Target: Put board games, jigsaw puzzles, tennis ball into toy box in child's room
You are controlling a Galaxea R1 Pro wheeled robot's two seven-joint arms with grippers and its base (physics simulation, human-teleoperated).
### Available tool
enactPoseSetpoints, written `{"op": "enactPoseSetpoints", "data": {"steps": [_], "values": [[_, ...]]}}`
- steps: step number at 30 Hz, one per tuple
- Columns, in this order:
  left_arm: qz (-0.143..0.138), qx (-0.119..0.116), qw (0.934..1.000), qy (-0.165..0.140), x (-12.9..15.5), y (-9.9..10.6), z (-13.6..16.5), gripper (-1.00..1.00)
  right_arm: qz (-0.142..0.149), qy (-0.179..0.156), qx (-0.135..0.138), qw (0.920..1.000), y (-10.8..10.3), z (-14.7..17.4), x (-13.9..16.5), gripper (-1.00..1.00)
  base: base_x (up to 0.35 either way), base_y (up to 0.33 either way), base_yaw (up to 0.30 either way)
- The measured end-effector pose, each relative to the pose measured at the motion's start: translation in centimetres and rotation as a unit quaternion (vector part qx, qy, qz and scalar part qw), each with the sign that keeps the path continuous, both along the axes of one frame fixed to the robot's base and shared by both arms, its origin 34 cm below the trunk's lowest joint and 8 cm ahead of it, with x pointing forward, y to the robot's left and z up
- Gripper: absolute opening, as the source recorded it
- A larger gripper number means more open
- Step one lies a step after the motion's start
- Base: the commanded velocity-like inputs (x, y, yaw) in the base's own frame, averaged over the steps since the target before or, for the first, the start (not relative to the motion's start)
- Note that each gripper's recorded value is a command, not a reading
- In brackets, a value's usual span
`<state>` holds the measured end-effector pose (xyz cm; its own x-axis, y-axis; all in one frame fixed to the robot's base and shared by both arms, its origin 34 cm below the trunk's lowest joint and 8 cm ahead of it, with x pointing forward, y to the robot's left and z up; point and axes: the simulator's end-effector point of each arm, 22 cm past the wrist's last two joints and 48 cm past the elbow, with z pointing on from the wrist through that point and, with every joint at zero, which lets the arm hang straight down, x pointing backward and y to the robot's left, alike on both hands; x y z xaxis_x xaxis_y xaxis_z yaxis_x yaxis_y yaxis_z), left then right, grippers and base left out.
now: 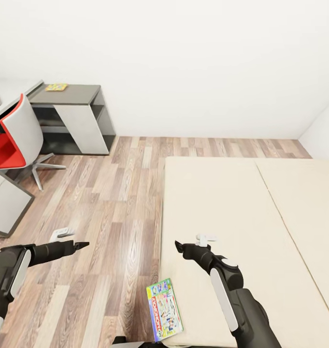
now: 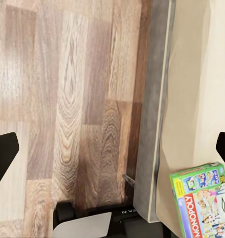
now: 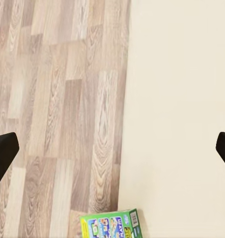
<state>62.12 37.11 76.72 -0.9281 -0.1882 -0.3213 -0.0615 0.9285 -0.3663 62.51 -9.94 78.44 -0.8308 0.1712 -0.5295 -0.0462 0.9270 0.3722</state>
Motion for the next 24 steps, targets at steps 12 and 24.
{"op": "enactPoseSetpoints", "data": {"steps": [12,24], "values": [[0.000,0.001,0.9999,-0.010,0.5,0.0,1.0,1.00,-0.001,0.002,-0.002,1.0000,0.1,-0.4,-0.4,1.00,0.000,0.000,0.000],[0.000,0.000,0.9998,-0.020,0.9,-0.1,2.0,1.00,-0.004,0.004,-0.004,1.0000,0.1,-1.2,-1.0,1.00,0.000,0.000,0.000]]}}
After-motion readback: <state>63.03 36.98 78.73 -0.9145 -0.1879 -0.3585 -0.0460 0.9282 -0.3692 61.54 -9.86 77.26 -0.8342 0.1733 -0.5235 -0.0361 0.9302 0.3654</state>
